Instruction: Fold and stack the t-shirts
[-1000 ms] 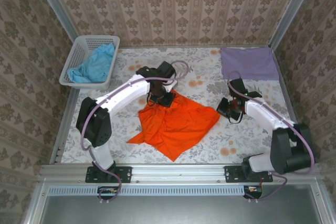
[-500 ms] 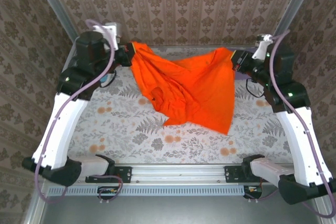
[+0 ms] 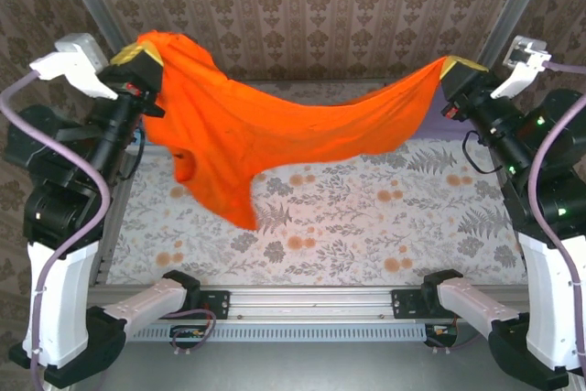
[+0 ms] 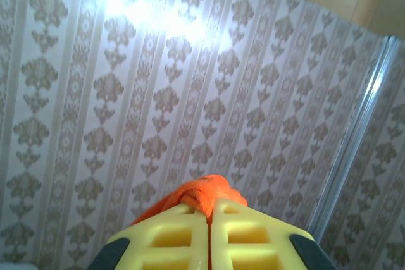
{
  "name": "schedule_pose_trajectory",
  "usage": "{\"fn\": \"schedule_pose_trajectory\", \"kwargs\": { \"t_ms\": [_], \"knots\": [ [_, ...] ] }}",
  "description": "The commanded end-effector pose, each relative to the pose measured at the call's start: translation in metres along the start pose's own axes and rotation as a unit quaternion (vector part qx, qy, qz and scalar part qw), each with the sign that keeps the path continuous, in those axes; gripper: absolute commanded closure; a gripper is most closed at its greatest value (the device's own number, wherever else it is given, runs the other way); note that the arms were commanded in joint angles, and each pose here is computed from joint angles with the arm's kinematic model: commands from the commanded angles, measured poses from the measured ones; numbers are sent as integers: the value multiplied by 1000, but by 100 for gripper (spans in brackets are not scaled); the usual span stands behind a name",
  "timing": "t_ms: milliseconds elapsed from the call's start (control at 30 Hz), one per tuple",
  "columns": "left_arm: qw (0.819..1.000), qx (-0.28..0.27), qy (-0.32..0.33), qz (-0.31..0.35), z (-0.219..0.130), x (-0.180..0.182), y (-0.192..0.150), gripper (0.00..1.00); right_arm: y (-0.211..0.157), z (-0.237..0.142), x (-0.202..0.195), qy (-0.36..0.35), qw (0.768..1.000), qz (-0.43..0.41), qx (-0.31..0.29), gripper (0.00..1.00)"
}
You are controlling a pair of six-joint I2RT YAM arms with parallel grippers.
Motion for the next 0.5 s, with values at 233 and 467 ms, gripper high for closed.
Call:
{"fn": "schedule_pose_trajectory", "kwargs": {
  "t_ms": [233,467],
  "knots": [
    [993,57,101,-27,73,52,-46,93,-40,56,-39,-86,993,17,79,100],
    [937,252,202,-130,196,174,-213,81,-190,153,-132,-223,929,-20,295,100]
  ]
}}
Point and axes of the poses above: each hand's point on the last joint's axis, 136 mm out from that joint toward the fingers, its own z axis out along the fingers, its own x axis along the line the jaws close on, y = z × x, the point moved 1 cm from there along -z, back along the fingers, and after that the axes turned 10 degrees about -z, right-handed, at the moved point
